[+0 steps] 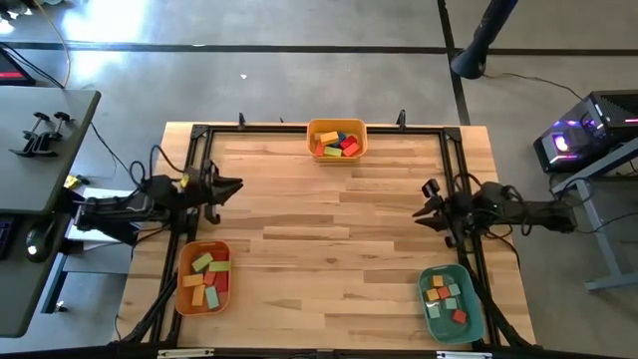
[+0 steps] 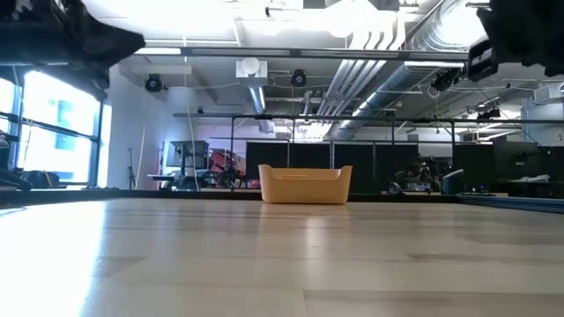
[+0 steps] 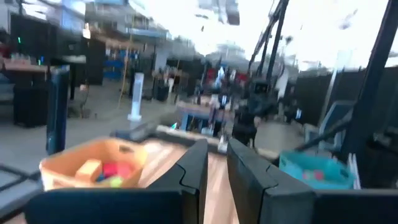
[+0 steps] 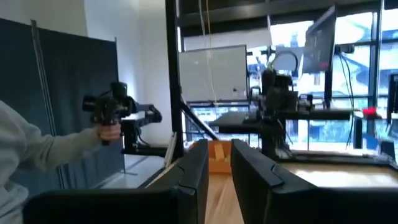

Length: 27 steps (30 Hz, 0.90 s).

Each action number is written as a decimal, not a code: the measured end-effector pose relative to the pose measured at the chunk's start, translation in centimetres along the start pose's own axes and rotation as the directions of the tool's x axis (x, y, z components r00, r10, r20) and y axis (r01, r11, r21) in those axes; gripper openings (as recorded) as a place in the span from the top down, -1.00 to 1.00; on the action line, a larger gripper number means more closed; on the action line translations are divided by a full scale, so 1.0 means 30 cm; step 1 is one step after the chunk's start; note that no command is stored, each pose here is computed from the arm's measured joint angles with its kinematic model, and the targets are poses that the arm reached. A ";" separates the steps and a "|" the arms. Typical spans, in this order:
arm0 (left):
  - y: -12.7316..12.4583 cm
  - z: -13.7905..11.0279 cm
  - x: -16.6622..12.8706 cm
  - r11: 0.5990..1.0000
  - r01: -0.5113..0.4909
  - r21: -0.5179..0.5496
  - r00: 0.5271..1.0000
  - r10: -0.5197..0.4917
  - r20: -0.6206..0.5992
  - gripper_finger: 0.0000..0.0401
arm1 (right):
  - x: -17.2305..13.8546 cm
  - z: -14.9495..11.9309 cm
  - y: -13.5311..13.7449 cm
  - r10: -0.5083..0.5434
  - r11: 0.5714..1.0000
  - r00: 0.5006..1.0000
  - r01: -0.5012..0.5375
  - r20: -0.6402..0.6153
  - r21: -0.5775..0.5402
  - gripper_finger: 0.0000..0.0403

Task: Sort blocks by size
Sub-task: Return to Home Position

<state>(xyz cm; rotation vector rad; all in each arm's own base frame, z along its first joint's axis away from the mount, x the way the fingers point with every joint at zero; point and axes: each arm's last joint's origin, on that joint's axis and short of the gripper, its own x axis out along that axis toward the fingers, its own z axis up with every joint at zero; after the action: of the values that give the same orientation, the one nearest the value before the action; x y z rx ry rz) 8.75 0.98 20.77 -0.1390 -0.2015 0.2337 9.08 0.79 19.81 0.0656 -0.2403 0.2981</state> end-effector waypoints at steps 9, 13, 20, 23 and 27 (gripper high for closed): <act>0.000 -0.031 0.003 0.999 0.020 0.032 0.995 -0.017 -0.099 0.77 | 0.000 -0.044 -0.010 -0.061 0.998 0.997 0.062 -0.048 0.016 0.70; -0.002 -0.031 0.003 0.998 0.045 0.041 0.994 -0.040 -0.102 0.77 | -0.003 -0.063 -0.020 -0.152 0.988 0.983 0.154 -0.101 0.009 0.70; 0.004 -0.107 0.009 0.996 0.066 0.068 0.990 -0.057 -0.128 0.77 | -0.011 -0.103 -0.040 -0.326 0.938 0.920 0.344 -0.219 0.045 0.70; 0.008 -0.133 0.009 0.992 0.061 0.107 0.985 -0.043 -0.168 0.77 | -0.010 -0.106 -0.044 -0.340 0.936 0.913 0.351 -0.227 0.010 0.70; 0.009 -0.139 0.010 0.993 0.060 0.102 0.982 -0.040 -0.186 0.77 | -0.010 -0.106 -0.044 -0.341 0.940 0.912 0.331 -0.227 -0.082 0.70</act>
<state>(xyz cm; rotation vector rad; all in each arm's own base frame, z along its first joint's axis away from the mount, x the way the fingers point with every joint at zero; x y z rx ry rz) 9.87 0.83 16.73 -0.0484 -0.0088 0.1799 9.91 -0.24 16.61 0.0288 0.0064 -0.0451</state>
